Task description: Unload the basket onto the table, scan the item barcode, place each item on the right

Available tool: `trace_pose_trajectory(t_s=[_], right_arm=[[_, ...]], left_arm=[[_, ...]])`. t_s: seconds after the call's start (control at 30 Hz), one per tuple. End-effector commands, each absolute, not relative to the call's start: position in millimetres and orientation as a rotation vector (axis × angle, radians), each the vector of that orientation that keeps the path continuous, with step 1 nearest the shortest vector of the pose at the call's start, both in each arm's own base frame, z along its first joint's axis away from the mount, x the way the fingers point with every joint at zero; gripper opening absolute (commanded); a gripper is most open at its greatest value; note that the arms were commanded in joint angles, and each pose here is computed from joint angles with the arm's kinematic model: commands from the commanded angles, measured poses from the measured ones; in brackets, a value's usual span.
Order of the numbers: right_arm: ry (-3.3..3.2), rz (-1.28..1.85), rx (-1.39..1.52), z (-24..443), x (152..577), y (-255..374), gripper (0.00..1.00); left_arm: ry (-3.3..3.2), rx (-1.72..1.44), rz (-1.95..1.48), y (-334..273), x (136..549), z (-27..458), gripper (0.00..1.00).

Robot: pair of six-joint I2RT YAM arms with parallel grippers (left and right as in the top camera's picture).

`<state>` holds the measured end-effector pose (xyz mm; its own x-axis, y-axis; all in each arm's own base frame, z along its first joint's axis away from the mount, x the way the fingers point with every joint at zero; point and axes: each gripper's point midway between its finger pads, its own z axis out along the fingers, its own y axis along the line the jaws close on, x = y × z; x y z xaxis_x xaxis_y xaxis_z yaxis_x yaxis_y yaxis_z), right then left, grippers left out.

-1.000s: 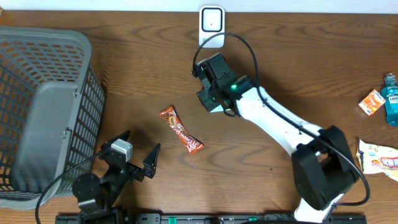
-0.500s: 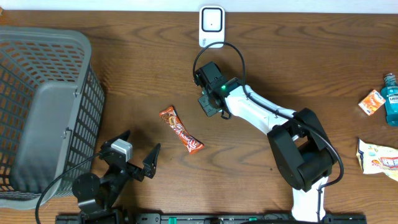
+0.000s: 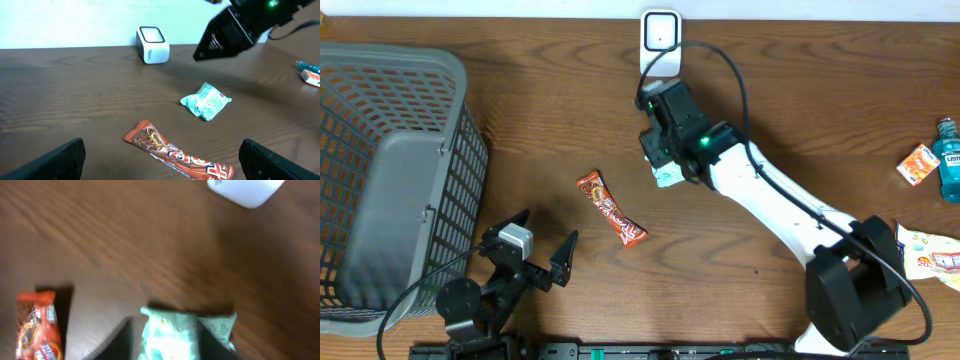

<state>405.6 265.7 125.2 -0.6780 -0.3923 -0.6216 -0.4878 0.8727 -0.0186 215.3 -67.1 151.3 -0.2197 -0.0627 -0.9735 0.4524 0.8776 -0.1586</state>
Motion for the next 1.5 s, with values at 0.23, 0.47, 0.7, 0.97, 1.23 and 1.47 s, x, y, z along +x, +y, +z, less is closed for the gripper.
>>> trace_pose_trajectory(t_s=[0.23, 0.47, 0.7, 0.97, 1.23, 1.47], right_arm=[[2.414, 0.191, -0.619, 38, 438, 285, 0.01], [2.551, 0.140, -0.686, 20, 407, 274, 0.01], [2.880, -0.050, -0.848, -8, 335, 223, 0.01], [2.831, -0.096, -0.817, 27, 341, 209, 0.01], [2.622, -0.486, -0.302, 136, 367, 117, 0.01], [2.599, 0.069, 0.021, 187, 357, 136, 0.99]], left_arm=[[1.765, 0.291, -0.515, -69, 214, 141, 0.98], [1.765, 0.291, -0.515, -69, 214, 141, 0.98], [1.765, 0.291, -0.515, -69, 214, 141, 0.98], [1.765, 0.291, -0.515, -69, 214, 141, 0.98], [1.765, 0.291, -0.515, -69, 214, 141, 0.98], [1.765, 0.291, -0.515, -69, 214, 141, 0.98]])
